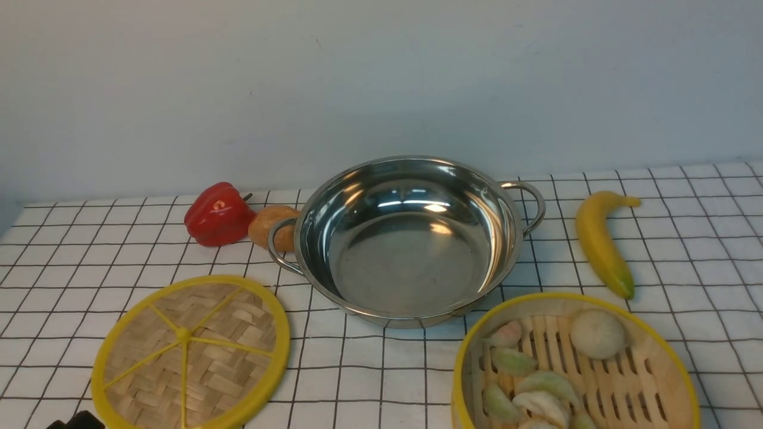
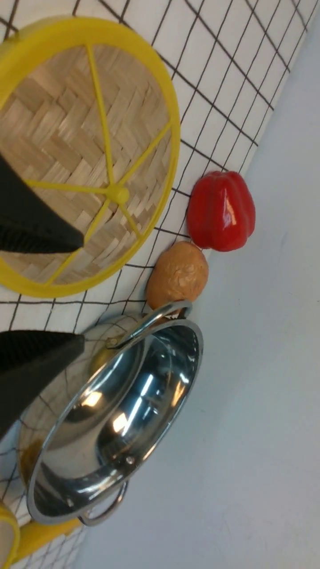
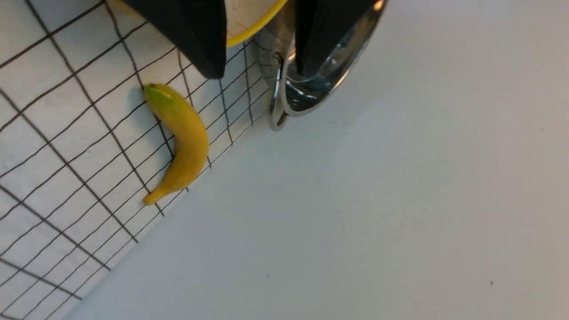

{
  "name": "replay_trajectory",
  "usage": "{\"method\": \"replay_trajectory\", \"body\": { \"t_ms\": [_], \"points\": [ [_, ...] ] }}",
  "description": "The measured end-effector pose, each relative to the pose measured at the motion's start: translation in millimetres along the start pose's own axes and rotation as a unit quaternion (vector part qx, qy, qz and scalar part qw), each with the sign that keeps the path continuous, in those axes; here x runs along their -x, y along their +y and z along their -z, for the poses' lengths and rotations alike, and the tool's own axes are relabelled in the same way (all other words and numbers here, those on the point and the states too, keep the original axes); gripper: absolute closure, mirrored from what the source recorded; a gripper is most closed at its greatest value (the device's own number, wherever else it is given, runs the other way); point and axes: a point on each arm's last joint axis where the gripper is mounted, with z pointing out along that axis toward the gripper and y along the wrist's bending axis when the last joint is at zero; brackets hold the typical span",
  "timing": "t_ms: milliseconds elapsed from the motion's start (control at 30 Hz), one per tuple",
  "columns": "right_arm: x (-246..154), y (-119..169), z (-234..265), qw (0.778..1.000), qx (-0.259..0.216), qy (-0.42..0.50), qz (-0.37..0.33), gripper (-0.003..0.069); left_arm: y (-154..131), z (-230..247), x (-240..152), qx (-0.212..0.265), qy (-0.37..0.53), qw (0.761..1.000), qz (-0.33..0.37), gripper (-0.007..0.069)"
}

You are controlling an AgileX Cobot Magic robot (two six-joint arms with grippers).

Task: Place the steamer in the pot on the white tablecloth, and put the lid on the steamer.
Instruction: 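Reach for and grasp the rim of the bamboo steamer holding the buns with the right gripper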

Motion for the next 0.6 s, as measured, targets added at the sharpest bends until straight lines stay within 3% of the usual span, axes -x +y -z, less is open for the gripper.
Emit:
{"method": "replay_trajectory", "body": {
  "t_ms": [333, 500, 600],
  "points": [
    [-0.7, 2.1, 0.0, 0.998, 0.011, 0.004, -0.067, 0.0419, -2.3, 0.1, 4.5, -0.014, -0.024, 0.998, 0.054, 0.0382],
    [-0.9, 4.1, 0.1, 0.992, 0.022, 0.008, -0.126, 0.0419, -5.4, 0.4, 7.2, -0.036, -0.034, 0.985, 0.166, 0.0382],
    [-0.5, 6.5, 0.2, 0.981, 0.035, 0.01, -0.193, 0.0419, -6.5, 1.0, 11.8, -0.051, -0.054, 0.964, 0.254, 0.0382]
  ]
}}
